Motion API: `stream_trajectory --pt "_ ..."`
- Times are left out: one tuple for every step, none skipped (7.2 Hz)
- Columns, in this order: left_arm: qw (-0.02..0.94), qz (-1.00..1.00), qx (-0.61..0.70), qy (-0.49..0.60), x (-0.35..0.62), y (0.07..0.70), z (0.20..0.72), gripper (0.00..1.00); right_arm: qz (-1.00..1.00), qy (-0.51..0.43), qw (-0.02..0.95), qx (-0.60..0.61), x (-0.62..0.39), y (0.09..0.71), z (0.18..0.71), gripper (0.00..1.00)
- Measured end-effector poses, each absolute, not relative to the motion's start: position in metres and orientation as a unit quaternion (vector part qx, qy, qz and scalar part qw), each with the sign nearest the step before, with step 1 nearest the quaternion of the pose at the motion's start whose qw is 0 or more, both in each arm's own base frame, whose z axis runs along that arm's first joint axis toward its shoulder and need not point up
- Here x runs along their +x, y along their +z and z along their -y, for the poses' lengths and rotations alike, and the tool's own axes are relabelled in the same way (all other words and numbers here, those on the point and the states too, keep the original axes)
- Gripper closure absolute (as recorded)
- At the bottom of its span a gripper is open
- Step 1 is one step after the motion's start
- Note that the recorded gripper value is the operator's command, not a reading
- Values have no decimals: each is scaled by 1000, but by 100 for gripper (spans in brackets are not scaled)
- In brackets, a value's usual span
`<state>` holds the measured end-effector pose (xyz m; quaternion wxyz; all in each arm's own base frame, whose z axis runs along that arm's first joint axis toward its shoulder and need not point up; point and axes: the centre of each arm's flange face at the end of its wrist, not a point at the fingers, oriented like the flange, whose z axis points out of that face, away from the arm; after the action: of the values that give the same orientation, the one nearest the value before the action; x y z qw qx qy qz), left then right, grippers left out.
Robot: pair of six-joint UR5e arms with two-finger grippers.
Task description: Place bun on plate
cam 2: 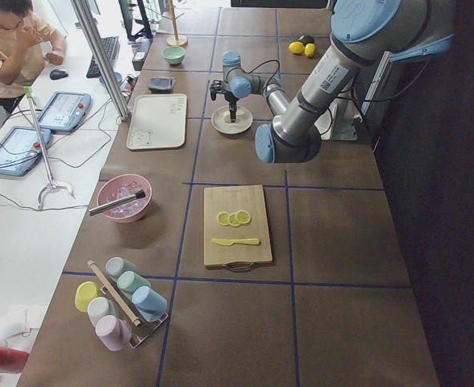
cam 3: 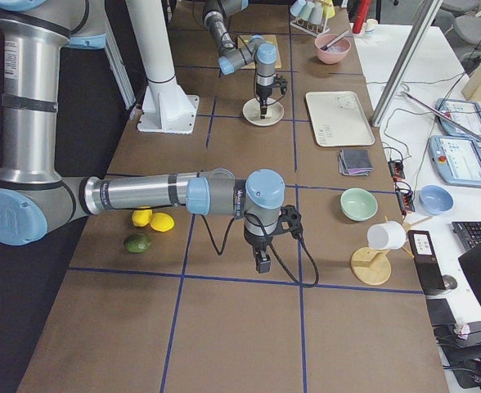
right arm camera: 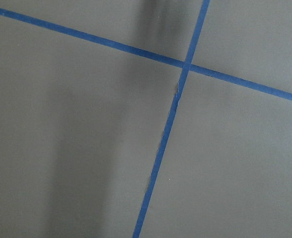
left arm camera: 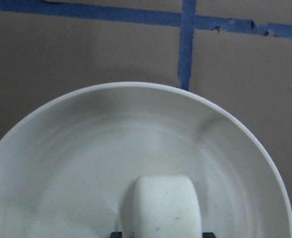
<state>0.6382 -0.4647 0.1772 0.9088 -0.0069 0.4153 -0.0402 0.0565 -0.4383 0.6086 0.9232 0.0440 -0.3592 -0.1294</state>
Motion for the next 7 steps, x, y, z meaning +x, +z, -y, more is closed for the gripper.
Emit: stream_trajectory --pt "908 -418 -9 -38 620 173 472 0 359 -129 923 44 56 608 438 0" --pt "909 -417 -15 -19 577 181 484 0 359 -129 923 44 56 608 438 0" --pt "911 -412 -10 19 508 209 497 0 359 -129 923 44 56 608 439 0" --pt "914 -401 6 61 428 250 511 0 359 -128 923 43 57 609 439 0" --pt "917 -384 27 103 345 300 529 0 359 -128 924 42 57 610 439 0" --pt "919 -366 46 141 266 354 546 0 359 -128 924 41 57 611 439 0" --pt "918 -354 58 168 187 407 555 0 358 -128 924 41 57 612 439 0"
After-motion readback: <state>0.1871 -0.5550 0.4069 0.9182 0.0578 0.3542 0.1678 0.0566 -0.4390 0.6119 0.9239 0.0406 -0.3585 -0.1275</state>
